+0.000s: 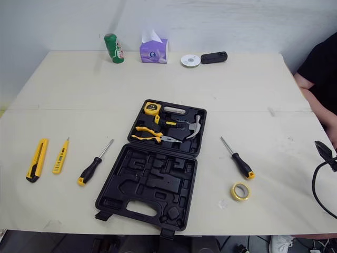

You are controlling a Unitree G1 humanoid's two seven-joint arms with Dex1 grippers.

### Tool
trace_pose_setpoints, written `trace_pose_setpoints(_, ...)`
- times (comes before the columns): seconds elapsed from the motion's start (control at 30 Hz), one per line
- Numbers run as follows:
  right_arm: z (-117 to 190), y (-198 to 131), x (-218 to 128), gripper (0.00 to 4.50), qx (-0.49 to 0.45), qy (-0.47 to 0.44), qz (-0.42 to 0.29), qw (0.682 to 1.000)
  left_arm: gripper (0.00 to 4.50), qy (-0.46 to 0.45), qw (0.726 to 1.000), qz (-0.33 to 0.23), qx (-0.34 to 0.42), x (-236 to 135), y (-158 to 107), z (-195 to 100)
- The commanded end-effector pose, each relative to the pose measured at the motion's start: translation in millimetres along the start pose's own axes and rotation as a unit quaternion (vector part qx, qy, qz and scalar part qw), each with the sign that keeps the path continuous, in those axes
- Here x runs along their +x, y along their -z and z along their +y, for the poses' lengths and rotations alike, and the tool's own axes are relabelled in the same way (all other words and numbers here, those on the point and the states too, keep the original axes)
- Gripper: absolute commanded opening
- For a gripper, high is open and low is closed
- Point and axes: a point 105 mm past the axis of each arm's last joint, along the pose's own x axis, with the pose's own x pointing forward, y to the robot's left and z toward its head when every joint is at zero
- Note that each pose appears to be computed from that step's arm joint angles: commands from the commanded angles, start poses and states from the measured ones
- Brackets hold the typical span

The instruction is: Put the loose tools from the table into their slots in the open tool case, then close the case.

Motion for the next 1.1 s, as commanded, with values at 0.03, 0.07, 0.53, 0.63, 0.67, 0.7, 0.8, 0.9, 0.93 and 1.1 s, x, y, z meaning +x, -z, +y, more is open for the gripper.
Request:
trace_pose_setpoints(0.03,-8,-10,2,4.50,-0.015,0.008,-0.016,1.000,4.47,-0.022,0.999,-0.033,0.000,-3,-12,8)
trace_pose_setpoints(0.07,-6,-10,3,4.50,-0.014,0.007,-0.018,1.000,4.47,-0.024,0.999,-0.035,-0.002,-4,-12,9)
trace_pose_setpoints(0.53,-1,-8,6,4.50,-0.012,-0.001,-0.021,1.000,4.47,-0.016,0.999,-0.050,-0.012,0,-17,3)
trace_pose_setpoints(0.63,1,-7,5,4.50,-0.011,-0.003,-0.021,1.000,4.47,-0.013,0.999,-0.051,-0.012,0,-17,2)
trace_pose_setpoints(0.67,1,-7,5,4.50,-0.011,-0.004,-0.021,1.000,4.47,-0.013,0.999,-0.052,-0.012,0,-17,2)
trace_pose_setpoints(0.7,1,-7,5,4.50,-0.011,-0.004,-0.021,1.000,4.47,-0.013,0.998,-0.053,-0.013,1,-18,1)
trace_pose_setpoints(0.8,3,-9,6,4.50,-0.009,-0.006,-0.026,1.000,4.47,-0.009,0.998,-0.057,-0.014,2,-20,0)
trace_pose_setpoints(0.9,10,-16,12,4.50,-0.005,-0.014,-0.044,0.999,4.47,0.007,0.997,-0.071,-0.017,6,-28,-7)
trace_pose_setpoints(0.93,14,-19,14,4.50,-0.004,-0.020,-0.050,0.999,4.47,0.019,0.997,-0.077,-0.022,8,-30,-11)
trace_pose_setpoints(1.1,20,-44,22,4.50,-0.004,-0.030,-0.088,0.996,4.47,0.057,0.993,-0.101,-0.030,10,-45,-25)
